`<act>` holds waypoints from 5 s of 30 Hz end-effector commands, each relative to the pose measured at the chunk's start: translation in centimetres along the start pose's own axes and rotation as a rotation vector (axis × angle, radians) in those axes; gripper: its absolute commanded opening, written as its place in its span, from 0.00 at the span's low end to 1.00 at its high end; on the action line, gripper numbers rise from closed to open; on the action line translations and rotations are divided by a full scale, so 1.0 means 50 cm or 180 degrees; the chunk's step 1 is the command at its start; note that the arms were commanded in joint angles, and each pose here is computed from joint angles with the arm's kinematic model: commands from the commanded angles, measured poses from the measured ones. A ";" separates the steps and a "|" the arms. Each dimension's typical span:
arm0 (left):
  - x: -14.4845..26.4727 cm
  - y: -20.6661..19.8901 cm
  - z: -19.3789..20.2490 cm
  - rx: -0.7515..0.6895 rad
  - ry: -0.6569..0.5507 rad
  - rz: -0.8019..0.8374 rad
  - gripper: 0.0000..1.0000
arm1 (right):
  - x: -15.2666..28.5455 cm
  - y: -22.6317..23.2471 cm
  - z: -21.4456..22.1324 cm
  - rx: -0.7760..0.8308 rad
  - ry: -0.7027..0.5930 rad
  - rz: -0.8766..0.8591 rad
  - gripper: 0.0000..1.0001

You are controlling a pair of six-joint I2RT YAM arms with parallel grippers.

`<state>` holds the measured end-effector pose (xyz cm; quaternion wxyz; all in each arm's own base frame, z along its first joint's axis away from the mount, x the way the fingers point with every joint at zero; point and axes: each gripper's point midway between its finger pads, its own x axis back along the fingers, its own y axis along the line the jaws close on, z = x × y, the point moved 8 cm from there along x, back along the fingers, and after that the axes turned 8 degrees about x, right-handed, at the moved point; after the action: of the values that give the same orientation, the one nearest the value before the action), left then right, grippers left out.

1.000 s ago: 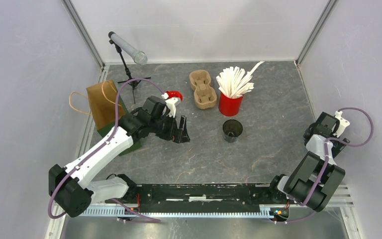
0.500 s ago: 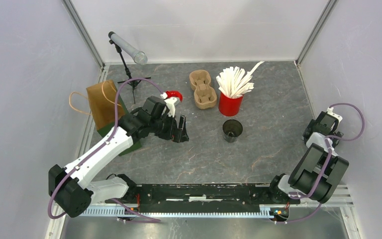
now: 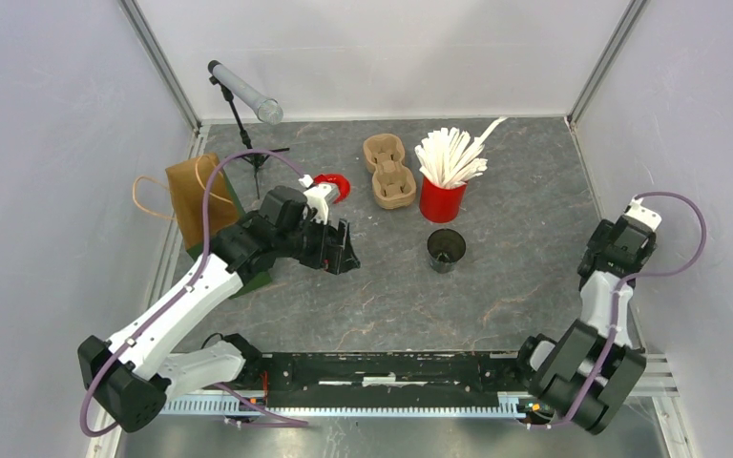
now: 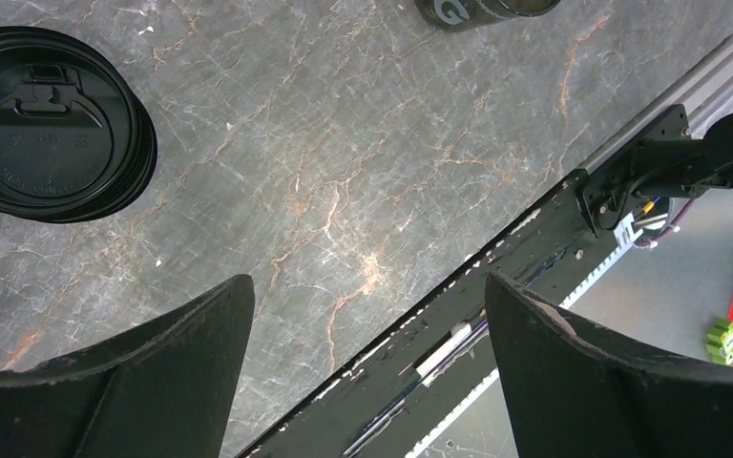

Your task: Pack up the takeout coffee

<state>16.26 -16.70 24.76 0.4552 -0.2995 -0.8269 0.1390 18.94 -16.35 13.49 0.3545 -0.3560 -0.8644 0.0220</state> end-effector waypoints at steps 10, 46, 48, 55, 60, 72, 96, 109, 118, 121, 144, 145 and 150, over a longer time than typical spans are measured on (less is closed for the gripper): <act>0.121 -0.147 -0.144 -0.0135 -0.0481 0.0772 1.00 | 0.347 0.208 -0.248 0.0787 -0.2491 -0.2404 0.65; 0.024 -0.292 -0.228 -0.0875 0.0198 0.1632 1.00 | 0.579 0.331 -0.032 0.1446 -0.3964 -0.5541 0.71; 0.017 -0.290 -0.226 -0.0897 0.0219 0.1623 1.00 | 0.580 0.332 -0.031 0.1447 -0.3956 -0.5554 0.71; 0.014 -0.296 -0.217 -0.0953 0.0302 0.1724 0.83 | 0.580 0.337 -0.031 0.1441 -0.3924 -0.5553 0.72; 0.013 -0.292 -0.211 -0.0962 0.0325 0.1721 0.70 | 0.575 0.340 -0.032 0.1384 -0.3906 -0.5483 0.78; 0.008 -0.216 -0.224 -0.0954 -0.0189 0.0515 0.63 | 0.494 0.338 -0.018 0.1329 -0.3307 -0.4512 0.98; -0.279 0.021 -0.261 -0.0753 -0.0060 -0.1892 0.60 | 0.535 0.224 -0.071 0.1189 -0.3373 -0.3863 0.97; -0.311 0.085 -0.257 -0.0281 -0.0041 -0.1364 0.71 | 0.519 0.237 -0.056 0.1334 -0.3211 -0.3862 0.97; -0.293 0.085 -0.258 -0.0230 -0.0122 -0.1294 0.95 | 0.511 0.246 -0.051 0.1341 -0.3136 -0.3864 0.97; -0.286 0.081 -0.262 -0.0247 -0.0138 -0.1270 1.00 | 0.506 0.254 -0.044 0.1331 -0.3071 -0.3905 0.97; -0.200 -0.011 -0.279 -0.0414 -0.0103 -0.0787 0.98 | 0.416 0.319 0.040 0.0980 -0.1912 -0.3742 0.93; -0.197 -0.017 -0.270 -0.0426 -0.0058 -0.0799 0.97 | 0.414 0.321 0.042 0.0978 -0.1877 -0.3738 0.93; -0.176 -0.003 -0.206 -0.0298 0.0228 -0.1135 0.84 | 0.419 0.318 0.031 0.0933 -0.1830 -0.3699 0.91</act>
<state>31.15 -23.85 23.50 0.4679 -0.1904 -0.8630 0.0098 16.74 8.96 18.55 0.1330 0.2555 -0.9555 0.0631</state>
